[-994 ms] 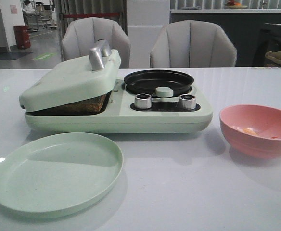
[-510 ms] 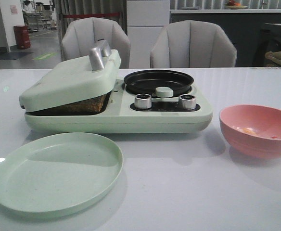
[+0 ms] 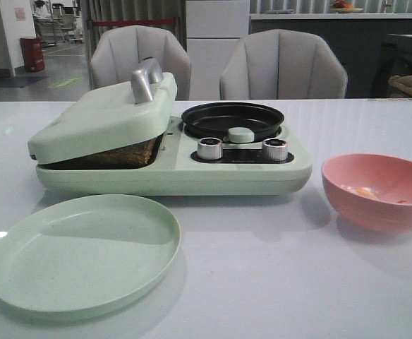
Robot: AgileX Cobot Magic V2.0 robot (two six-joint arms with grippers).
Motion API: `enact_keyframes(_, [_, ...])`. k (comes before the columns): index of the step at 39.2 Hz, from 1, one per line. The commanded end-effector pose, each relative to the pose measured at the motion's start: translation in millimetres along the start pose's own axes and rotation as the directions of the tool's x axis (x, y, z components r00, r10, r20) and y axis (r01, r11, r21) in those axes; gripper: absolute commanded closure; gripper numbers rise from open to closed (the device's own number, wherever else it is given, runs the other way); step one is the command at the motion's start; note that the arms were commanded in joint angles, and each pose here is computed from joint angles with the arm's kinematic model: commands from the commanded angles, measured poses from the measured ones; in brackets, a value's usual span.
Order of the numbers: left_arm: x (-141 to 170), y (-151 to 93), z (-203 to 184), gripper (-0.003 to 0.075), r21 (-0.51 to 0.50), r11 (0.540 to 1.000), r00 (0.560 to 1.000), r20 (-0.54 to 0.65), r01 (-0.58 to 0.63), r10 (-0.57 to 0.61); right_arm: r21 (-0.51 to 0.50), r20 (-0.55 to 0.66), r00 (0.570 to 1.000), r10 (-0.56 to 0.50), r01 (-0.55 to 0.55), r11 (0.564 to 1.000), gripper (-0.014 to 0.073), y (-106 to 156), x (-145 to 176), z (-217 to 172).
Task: Make breakfast with bread and shrimp
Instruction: 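Release the lid handle and withdraw the left gripper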
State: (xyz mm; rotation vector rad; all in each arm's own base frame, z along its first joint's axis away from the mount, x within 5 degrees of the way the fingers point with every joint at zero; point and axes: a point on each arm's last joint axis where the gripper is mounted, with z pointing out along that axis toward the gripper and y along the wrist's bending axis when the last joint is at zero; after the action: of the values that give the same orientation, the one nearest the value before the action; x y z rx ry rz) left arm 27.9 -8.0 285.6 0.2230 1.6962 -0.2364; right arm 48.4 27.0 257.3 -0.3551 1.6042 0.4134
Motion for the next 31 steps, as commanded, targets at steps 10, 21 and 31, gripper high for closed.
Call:
enact_keyframes(10, [-8.8,-0.8,0.4,0.0585,0.011,1.0,0.998,0.068,0.015,-0.016,0.044,0.089,0.996,-0.002,-0.002,0.999,-0.001,-1.5,-48.2,10.0])
enact_keyframes(21, [-8.8,-0.8,0.4,0.0586,0.011,1.0,0.998,0.068,0.015,-0.016,0.166,-0.086,0.992,0.088,-0.073,0.983,-0.001,-16.9,-81.2,59.9])
enact_keyframes(31, [-8.8,-0.8,0.4,0.0586,0.011,1.0,0.998,0.068,0.015,-0.016,0.288,-0.269,0.947,0.178,-0.097,0.953,-0.001,-45.4,-100.4,109.7])
